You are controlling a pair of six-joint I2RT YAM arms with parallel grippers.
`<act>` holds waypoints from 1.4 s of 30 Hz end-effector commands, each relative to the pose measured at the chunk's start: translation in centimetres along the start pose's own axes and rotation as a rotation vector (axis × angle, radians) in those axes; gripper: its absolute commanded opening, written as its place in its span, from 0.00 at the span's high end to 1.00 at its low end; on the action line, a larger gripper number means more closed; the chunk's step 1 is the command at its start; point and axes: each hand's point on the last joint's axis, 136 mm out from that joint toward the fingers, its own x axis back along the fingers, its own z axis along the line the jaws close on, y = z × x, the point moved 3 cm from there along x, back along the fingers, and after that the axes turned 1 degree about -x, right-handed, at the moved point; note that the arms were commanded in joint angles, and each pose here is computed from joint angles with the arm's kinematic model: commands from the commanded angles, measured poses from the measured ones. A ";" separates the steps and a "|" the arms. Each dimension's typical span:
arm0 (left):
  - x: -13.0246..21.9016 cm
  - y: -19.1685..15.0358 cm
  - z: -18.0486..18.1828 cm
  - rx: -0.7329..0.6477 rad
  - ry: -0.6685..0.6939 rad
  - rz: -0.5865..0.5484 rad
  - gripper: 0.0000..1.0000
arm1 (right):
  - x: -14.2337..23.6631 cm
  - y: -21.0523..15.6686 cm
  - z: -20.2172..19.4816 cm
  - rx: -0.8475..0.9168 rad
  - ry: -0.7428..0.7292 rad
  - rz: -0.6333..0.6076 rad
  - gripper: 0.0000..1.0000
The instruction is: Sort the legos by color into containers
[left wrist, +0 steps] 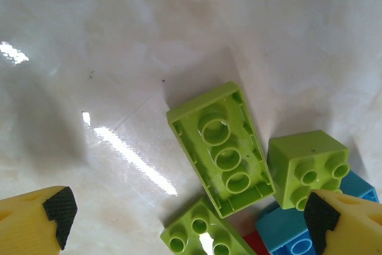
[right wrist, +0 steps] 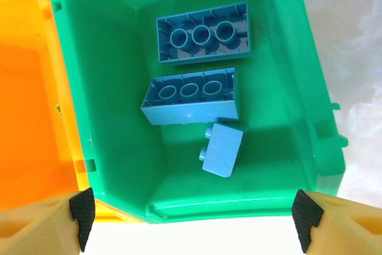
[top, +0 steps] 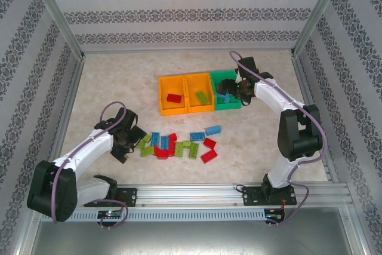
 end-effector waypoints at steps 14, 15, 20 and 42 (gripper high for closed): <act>-2.1 1.3 -1.2 0.238 0.058 -0.016 0.07 | 0.6 -1.3 -1.1 -0.029 0.043 0.058 0.11; -2.2 1.3 -1.1 0.249 0.062 -0.017 0.08 | 0.7 -1.5 -1.3 -0.031 0.037 0.053 0.11; -2.2 1.7 -1.5 0.258 0.070 -0.030 0.13 | 1.1 -2.8 -1.9 -0.040 0.022 0.052 0.11; -3.1 2.8 -3.0 0.241 0.098 -0.060 0.51 | 1.9 -3.0 -2.5 -0.005 -0.024 0.099 0.10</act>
